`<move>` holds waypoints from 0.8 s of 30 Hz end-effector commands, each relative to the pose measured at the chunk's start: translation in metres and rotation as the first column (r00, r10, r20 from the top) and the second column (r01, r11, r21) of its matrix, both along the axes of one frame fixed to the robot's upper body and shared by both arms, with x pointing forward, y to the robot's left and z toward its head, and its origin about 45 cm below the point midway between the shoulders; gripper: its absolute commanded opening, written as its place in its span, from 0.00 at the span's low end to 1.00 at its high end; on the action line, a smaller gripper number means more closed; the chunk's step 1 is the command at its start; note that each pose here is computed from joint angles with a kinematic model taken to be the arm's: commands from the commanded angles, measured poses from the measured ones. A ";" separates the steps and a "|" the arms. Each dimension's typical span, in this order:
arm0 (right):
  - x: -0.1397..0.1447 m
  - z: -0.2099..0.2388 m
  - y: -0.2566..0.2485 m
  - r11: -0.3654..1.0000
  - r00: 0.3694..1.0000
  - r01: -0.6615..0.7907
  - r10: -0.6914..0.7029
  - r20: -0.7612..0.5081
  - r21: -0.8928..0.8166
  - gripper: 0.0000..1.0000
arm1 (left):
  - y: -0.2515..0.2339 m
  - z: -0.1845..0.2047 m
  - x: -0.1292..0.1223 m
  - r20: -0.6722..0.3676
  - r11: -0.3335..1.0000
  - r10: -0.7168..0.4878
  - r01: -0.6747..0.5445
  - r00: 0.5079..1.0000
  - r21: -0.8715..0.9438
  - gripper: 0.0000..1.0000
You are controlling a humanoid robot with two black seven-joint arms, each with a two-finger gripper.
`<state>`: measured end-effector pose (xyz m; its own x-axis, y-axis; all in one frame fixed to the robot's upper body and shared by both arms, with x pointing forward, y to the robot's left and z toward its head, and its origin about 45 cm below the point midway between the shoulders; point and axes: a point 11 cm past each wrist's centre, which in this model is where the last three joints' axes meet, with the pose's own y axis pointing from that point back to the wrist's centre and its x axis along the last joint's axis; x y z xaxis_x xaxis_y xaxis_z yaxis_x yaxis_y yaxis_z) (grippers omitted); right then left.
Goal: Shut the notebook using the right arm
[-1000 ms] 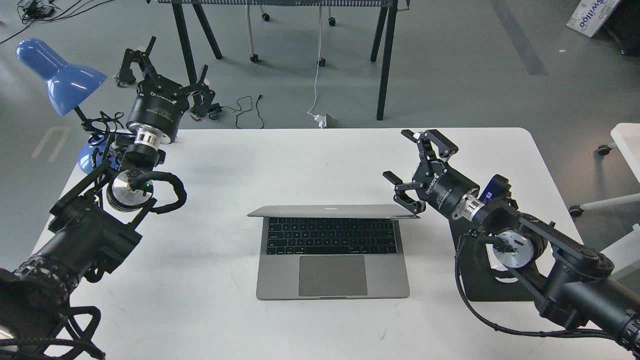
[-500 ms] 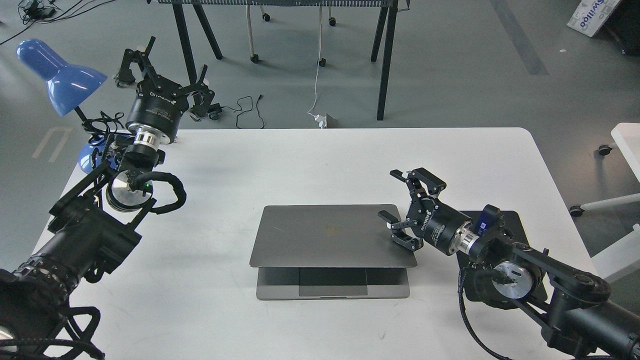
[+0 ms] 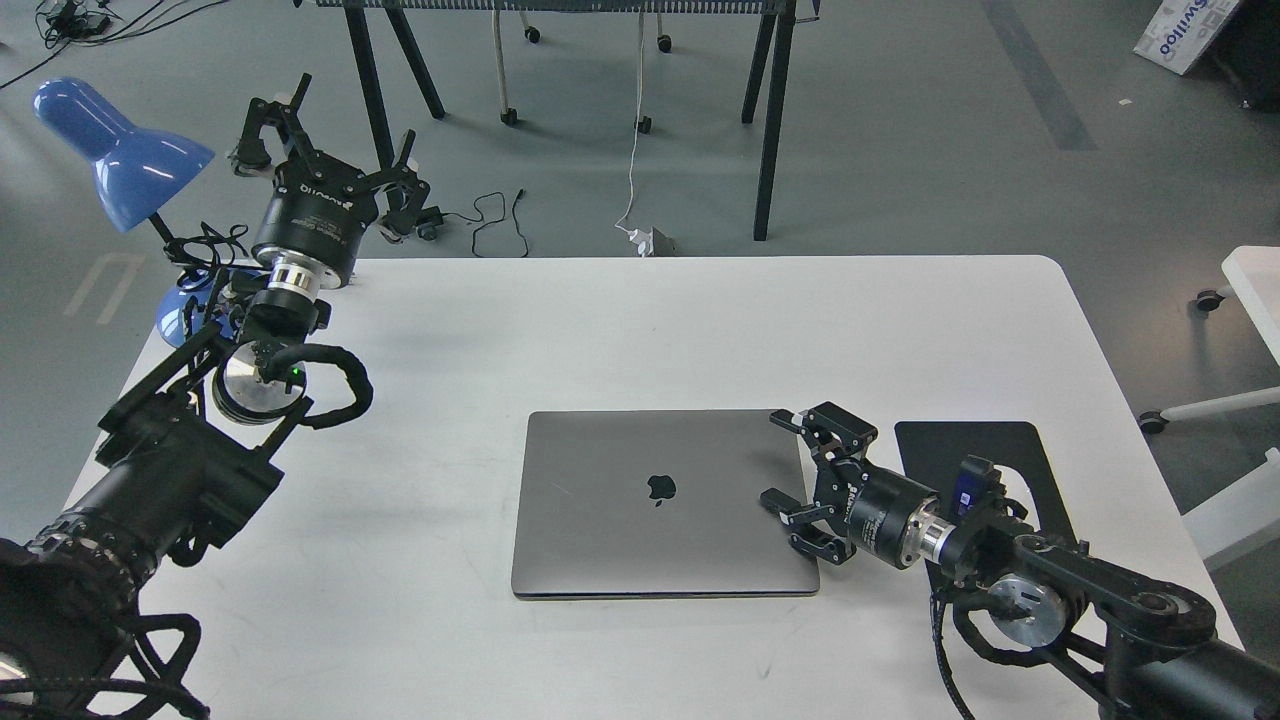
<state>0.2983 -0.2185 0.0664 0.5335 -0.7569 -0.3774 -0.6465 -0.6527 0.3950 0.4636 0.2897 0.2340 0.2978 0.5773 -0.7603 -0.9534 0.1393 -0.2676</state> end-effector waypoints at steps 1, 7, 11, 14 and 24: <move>-0.003 -0.003 -0.001 1.000 1.000 -0.001 0.001 -0.005 -0.006 1.00 | 0.001 0.000 0.000 -0.001 1.000 0.002 -0.002 1.000 -0.002 1.00; -0.004 -0.003 -0.001 1.000 1.000 0.000 0.000 -0.006 -0.004 1.00 | 0.000 0.000 0.000 0.001 1.000 0.002 -0.002 1.000 -0.003 1.00; 0.009 0.009 -0.006 0.999 0.999 0.033 -0.033 0.027 0.016 1.00 | 0.000 0.000 0.000 0.001 1.000 0.002 -0.002 1.000 -0.003 1.00; 0.034 0.035 -0.021 0.991 0.988 0.114 -0.120 0.095 0.071 1.00 | 0.000 0.000 0.000 0.001 1.000 0.002 -0.002 1.000 -0.003 1.00; 0.109 0.135 -0.082 0.893 0.863 0.344 -0.422 0.278 0.290 1.00 | 0.000 0.000 0.000 0.000 1.000 0.003 -0.003 1.000 -0.003 1.00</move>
